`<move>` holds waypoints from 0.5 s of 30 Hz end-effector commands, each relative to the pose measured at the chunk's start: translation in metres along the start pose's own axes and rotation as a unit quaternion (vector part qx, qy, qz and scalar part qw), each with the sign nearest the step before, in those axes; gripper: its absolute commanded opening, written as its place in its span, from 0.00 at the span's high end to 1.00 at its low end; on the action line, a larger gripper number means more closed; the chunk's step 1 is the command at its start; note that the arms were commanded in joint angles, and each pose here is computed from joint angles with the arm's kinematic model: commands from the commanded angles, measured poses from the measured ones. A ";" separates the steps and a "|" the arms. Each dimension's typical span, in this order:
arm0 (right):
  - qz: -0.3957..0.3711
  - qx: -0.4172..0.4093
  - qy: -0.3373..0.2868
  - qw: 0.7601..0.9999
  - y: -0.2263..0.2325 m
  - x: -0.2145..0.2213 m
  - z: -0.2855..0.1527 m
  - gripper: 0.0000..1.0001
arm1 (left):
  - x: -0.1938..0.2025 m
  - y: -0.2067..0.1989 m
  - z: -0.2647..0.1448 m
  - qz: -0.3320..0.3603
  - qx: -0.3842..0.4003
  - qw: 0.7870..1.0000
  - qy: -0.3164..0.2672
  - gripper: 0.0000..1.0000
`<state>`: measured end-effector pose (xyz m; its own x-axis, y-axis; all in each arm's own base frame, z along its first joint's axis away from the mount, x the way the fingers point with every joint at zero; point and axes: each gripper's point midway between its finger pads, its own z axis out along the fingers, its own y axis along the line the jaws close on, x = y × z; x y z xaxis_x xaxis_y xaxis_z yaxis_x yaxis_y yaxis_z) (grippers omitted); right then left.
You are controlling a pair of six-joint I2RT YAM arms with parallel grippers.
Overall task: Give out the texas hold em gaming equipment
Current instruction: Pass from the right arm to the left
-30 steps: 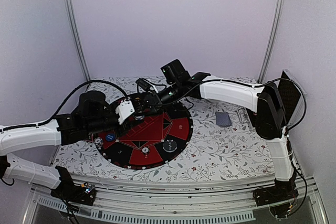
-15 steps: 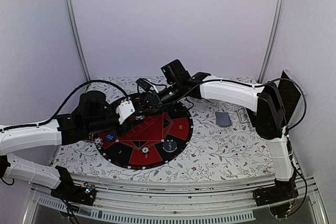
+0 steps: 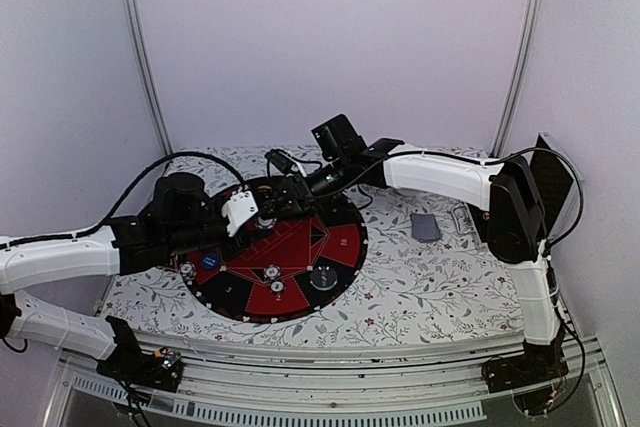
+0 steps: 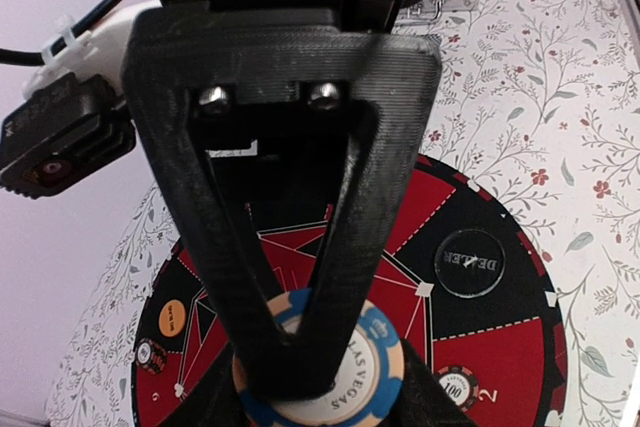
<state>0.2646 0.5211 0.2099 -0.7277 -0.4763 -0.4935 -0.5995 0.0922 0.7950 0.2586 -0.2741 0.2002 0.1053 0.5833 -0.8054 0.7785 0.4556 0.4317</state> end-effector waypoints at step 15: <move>-0.054 0.187 -0.170 0.966 -0.012 -0.056 -0.139 0.40 | -0.003 0.049 0.017 -0.109 -0.027 0.994 0.000 1.00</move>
<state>0.3302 0.4619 0.2380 -0.7510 -0.3054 -0.5855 -0.6584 0.2794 0.6989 0.2782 -0.2683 0.1979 0.0035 0.5416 -0.8406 0.7861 0.5181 0.3371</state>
